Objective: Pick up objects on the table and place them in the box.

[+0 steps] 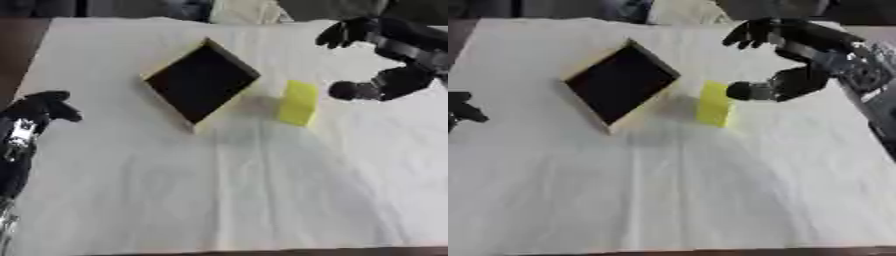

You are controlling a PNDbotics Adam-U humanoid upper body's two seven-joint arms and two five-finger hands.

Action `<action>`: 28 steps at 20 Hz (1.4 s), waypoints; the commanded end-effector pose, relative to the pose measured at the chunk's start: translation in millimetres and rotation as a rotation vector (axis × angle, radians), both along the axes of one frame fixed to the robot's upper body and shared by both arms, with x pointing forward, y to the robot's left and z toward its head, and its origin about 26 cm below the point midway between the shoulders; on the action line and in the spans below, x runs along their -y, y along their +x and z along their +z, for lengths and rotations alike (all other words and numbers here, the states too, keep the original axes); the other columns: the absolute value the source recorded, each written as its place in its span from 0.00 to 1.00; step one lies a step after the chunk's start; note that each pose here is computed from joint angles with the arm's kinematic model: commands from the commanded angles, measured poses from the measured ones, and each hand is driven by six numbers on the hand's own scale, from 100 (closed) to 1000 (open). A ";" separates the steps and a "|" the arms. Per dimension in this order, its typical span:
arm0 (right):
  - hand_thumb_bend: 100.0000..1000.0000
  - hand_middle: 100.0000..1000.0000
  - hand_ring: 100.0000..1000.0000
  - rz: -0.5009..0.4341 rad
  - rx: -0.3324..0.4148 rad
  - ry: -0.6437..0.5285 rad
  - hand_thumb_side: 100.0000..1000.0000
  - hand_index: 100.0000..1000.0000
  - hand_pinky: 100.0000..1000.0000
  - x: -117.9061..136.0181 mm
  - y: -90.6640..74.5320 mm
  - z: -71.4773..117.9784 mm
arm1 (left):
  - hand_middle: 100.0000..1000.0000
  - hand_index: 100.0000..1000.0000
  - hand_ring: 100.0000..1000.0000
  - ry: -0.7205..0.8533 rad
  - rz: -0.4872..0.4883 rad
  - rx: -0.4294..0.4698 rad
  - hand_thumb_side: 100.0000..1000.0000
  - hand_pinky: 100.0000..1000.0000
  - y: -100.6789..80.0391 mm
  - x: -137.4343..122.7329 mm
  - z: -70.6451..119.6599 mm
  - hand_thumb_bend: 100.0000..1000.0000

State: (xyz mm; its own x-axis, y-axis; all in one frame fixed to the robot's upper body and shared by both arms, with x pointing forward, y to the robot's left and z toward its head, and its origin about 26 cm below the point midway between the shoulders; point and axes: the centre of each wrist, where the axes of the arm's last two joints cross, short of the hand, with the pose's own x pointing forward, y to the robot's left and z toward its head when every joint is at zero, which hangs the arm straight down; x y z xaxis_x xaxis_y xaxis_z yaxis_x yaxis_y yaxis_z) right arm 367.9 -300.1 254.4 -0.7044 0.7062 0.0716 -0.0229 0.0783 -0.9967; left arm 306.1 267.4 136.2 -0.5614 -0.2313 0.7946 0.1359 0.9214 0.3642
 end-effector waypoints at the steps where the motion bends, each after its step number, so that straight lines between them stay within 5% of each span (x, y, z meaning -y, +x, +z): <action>1: 0.56 0.85 0.79 -0.007 0.022 -0.033 0.94 0.90 0.76 1.9 1.4 8.1 | 0.50 0.74 0.58 0.014 -0.011 0.016 0.87 0.83 -0.3 -1.0 5.8 0.08; 28: 0.55 0.85 0.79 -0.085 -0.023 -0.140 0.98 0.91 0.76 0.0 33.0 -23.6 | 0.50 0.74 0.57 0.022 -0.022 0.008 0.87 0.83 -0.1 -0.3 4.7 0.08</action>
State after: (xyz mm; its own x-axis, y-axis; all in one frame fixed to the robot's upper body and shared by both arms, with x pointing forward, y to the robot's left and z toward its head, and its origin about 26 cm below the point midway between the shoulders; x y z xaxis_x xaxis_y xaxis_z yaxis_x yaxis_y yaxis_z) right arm 399.6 -294.6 219.7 -0.6547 0.7558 0.0151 -0.0783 -0.0479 -0.9958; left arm 306.6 266.3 134.5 -0.5556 -0.2301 0.7990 0.1549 0.9155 0.3714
